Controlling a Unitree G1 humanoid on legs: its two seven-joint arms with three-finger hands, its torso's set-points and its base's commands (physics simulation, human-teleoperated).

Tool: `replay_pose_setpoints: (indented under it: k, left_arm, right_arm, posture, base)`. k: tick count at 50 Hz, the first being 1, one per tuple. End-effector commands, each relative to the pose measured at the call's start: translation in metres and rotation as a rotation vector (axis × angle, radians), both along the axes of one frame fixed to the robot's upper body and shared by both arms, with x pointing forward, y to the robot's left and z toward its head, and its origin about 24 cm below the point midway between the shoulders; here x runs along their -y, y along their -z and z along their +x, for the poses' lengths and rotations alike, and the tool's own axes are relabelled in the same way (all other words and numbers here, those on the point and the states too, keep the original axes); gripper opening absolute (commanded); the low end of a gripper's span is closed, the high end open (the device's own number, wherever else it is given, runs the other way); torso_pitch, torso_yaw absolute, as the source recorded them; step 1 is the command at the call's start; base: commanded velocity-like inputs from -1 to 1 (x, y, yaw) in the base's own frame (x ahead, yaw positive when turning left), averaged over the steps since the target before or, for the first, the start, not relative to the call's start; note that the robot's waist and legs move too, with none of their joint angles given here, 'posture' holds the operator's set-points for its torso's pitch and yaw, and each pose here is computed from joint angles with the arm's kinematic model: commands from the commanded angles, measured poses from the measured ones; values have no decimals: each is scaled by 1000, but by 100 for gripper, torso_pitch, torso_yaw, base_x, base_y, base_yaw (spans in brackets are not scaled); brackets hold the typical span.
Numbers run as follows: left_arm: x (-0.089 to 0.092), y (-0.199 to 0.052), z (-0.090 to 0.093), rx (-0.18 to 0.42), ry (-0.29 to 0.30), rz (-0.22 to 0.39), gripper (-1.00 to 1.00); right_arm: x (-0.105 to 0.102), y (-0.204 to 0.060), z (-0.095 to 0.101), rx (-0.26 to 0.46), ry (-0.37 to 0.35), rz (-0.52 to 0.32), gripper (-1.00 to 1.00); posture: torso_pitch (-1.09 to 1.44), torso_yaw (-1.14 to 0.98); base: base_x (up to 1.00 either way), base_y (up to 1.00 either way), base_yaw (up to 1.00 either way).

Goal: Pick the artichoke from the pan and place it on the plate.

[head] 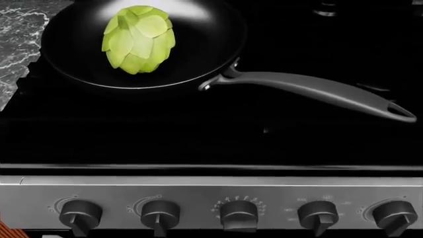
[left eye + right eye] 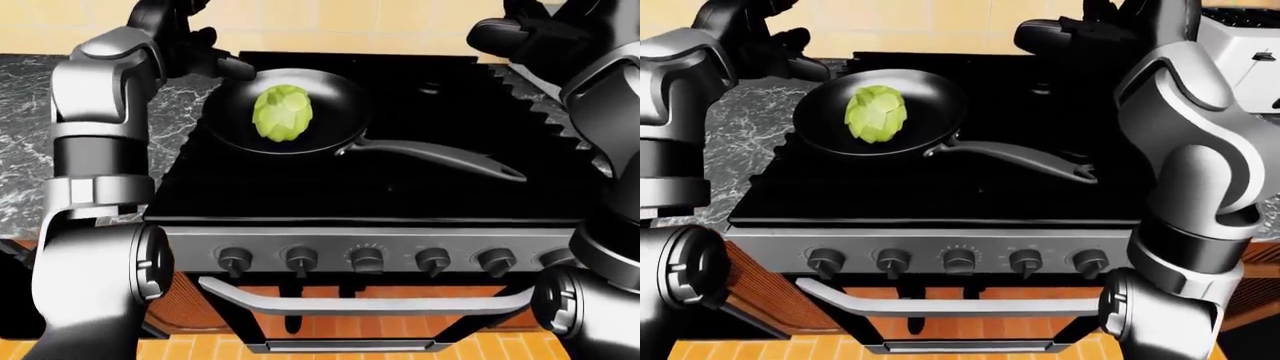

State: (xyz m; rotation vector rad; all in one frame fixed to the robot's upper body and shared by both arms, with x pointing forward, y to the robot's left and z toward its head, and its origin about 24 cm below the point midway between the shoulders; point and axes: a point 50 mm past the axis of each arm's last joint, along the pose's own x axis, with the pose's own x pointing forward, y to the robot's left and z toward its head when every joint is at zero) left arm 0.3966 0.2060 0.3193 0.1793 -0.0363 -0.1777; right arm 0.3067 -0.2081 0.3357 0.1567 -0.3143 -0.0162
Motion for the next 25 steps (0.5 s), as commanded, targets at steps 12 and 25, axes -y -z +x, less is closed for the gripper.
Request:
replay_pose_setpoints:
  k: [12, 25]
  left_arm:
    - [7, -21, -1, 74, 63, 97, 100]
    - [13, -17, -5, 54, 129, 129, 100]
  right_arm:
    - [1, -16, -9, 86, 4, 3, 100]
    - [0, -17, -9, 87, 2, 4, 100]
  posture:
    - [0, 0]
    - [0, 0]
  base:
    - [0, 0, 0]
    - [0, 0, 0]
